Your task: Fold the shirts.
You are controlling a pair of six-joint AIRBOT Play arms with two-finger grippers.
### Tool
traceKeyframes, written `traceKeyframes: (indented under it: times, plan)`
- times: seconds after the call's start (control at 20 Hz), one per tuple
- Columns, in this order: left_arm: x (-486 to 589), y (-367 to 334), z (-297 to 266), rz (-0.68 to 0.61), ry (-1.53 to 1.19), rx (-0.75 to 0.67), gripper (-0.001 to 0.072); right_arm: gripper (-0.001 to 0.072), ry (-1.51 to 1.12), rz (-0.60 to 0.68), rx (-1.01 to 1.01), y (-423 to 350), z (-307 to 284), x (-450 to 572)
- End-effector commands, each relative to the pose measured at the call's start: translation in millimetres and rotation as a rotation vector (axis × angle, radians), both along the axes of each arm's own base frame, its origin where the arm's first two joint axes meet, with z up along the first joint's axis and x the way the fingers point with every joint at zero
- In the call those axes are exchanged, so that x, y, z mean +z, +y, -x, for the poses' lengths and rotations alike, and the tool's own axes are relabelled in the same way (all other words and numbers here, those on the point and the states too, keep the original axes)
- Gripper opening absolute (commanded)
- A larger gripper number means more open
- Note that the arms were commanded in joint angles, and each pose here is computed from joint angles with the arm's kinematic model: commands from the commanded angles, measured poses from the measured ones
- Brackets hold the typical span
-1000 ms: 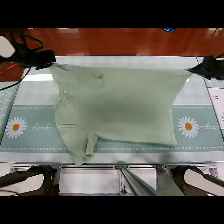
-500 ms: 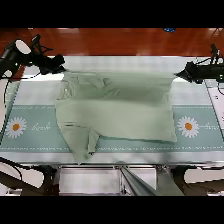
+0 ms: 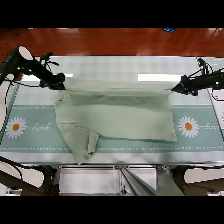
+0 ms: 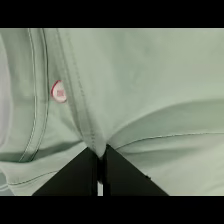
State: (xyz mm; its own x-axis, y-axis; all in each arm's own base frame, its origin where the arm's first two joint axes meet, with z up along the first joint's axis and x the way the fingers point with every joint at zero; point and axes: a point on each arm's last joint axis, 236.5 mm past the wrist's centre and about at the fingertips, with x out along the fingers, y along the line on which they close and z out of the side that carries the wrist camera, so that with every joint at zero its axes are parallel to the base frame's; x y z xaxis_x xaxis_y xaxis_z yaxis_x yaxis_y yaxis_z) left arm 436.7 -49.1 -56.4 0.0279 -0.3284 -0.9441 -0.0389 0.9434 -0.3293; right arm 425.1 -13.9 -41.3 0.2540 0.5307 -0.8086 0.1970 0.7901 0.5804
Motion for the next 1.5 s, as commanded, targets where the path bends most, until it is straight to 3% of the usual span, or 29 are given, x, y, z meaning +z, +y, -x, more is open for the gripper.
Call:
traceKeyframes:
  times: [0.0, 0.05, 0.1, 0.15, 0.2, 0.4, 0.55, 0.65, 0.9, 1.15, 1.45]
  plan:
    - [-23, 0, 34, 0.001, 0.114, -0.040, 0.0025, 0.0024, 0.069, -0.001, 0.017, 3, 20, -18]
    - [-26, 0, 38, 0.002, 0.124, -0.038, 0.0026, 0.0027, 0.075, -0.002, 0.020, 4, 23, -21]
    - [-27, 0, 38, 0.002, 0.126, -0.035, 0.0047, 0.0174, 0.082, 0.002, 0.013, 3, 24, -24]
    - [-26, 0, 38, 0.003, 0.127, -0.035, 0.0229, 0.0427, 0.094, 0.002, 0.004, 3, 26, -25]
    - [-22, 1, 41, 0.004, 0.136, -0.041, 0.0514, 0.0410, 0.096, -0.002, 0.007, 3, 27, -22]
    - [17, 34, 50, -0.006, 0.119, 0.012, 0.0508, 0.0409, 0.042, 0.070, -0.059, -31, 37, 20]
    - [36, 73, 81, -0.014, 0.064, 0.153, 0.0508, 0.0409, 0.012, 0.187, -0.157, -70, 70, 44]
    - [23, 87, 122, 0.002, 0.054, 0.277, 0.0508, 0.0409, -0.014, 0.186, -0.239, -68, 99, 39]
    - [-5, 53, 184, 0.334, -0.029, 0.664, 0.0508, 0.0409, -0.078, 0.050, -0.294, 1, 156, 10]
    - [-45, 16, 235, 0.381, 0.092, 0.629, 0.0508, 0.0409, -0.011, -0.050, -0.250, 41, 195, -1]
    - [-65, -22, 234, 0.356, 0.106, 0.523, 0.0507, 0.0409, -0.035, -0.082, -0.273, 44, 187, 5]
